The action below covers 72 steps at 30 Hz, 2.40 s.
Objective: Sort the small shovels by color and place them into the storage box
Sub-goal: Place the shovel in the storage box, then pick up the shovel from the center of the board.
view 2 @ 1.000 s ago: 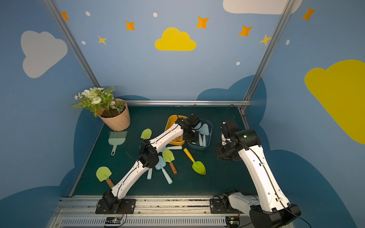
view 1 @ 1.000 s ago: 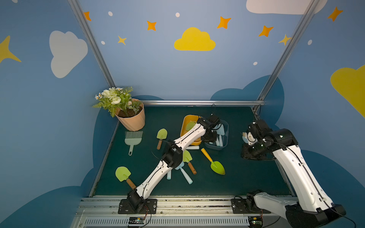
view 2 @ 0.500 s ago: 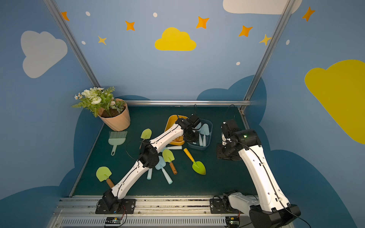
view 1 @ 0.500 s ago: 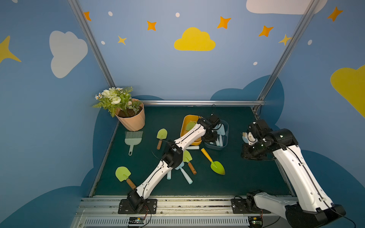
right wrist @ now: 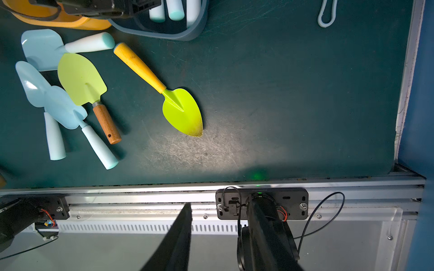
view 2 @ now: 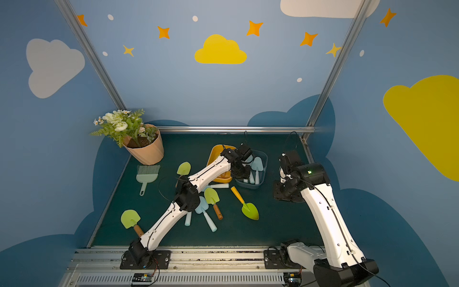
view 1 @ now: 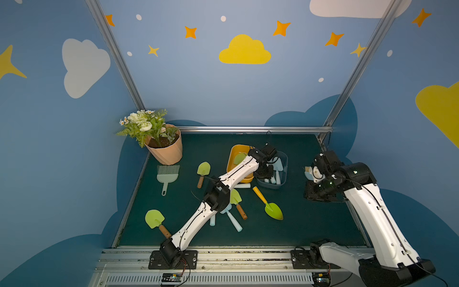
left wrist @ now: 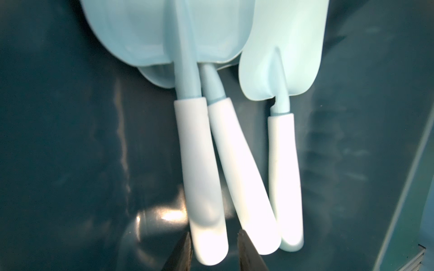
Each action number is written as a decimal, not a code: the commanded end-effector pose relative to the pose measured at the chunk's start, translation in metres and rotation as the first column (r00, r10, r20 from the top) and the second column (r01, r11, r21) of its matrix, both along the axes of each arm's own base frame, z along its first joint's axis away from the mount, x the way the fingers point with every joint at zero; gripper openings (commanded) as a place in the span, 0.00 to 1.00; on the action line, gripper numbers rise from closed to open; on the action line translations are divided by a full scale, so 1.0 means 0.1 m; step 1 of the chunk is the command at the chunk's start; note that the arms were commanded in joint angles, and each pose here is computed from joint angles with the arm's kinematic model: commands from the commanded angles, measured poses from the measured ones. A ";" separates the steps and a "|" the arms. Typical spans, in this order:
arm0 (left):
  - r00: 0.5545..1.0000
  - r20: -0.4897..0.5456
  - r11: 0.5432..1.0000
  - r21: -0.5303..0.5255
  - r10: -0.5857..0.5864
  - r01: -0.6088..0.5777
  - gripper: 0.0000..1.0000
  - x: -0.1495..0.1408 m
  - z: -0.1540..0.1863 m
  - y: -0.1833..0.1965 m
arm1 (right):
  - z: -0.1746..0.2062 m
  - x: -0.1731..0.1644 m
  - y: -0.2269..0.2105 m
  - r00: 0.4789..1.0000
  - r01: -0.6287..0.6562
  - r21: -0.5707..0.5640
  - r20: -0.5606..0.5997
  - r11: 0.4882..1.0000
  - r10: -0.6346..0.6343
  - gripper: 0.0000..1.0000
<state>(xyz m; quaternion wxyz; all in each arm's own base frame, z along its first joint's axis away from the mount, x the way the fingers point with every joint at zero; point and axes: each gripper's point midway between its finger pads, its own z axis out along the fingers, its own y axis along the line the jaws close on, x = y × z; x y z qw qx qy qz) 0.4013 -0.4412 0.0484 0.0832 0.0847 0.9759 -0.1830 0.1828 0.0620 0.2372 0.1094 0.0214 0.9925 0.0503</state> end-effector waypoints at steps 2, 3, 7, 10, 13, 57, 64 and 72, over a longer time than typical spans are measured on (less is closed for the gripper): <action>1.000 0.014 0.998 0.052 -0.019 0.018 0.25 -0.04 0.12 0.14 | 0.09 -0.01 -0.01 1.000 -0.003 0.007 0.022 1.000 0.003 0.41; 0.999 0.025 0.998 0.050 -0.025 0.024 0.25 -0.04 0.17 0.13 | 0.10 -0.01 -0.01 1.000 0.001 0.007 0.023 1.000 -0.001 0.41; 0.996 0.082 0.998 0.044 -0.046 0.043 0.29 -0.02 0.41 0.13 | 0.13 0.00 -0.01 0.999 0.007 0.012 0.031 1.000 -0.008 0.41; 0.992 0.116 0.998 0.039 -0.053 0.049 0.33 -0.02 0.58 0.14 | 0.14 0.01 0.00 0.999 0.009 0.017 0.032 1.000 -0.009 0.41; 0.986 0.154 0.998 0.033 -0.061 0.056 0.36 -0.02 0.77 0.14 | 0.17 0.02 0.02 0.999 0.008 0.026 0.037 1.000 -0.009 0.41; 0.802 0.420 0.829 0.176 0.425 -0.531 0.49 -1.89 2.03 3.66 | -0.31 0.04 1.63 0.961 -0.269 0.355 0.033 0.896 0.275 0.45; 0.793 0.374 0.790 0.208 0.480 -0.576 0.51 -2.00 1.89 3.90 | -0.74 -0.09 2.20 0.913 -0.351 0.366 -0.071 0.862 0.402 0.47; 0.800 0.340 0.786 0.218 0.494 -0.578 0.54 -2.01 1.77 3.93 | -1.24 -0.18 2.55 0.845 -0.409 0.288 -0.240 0.866 0.478 0.51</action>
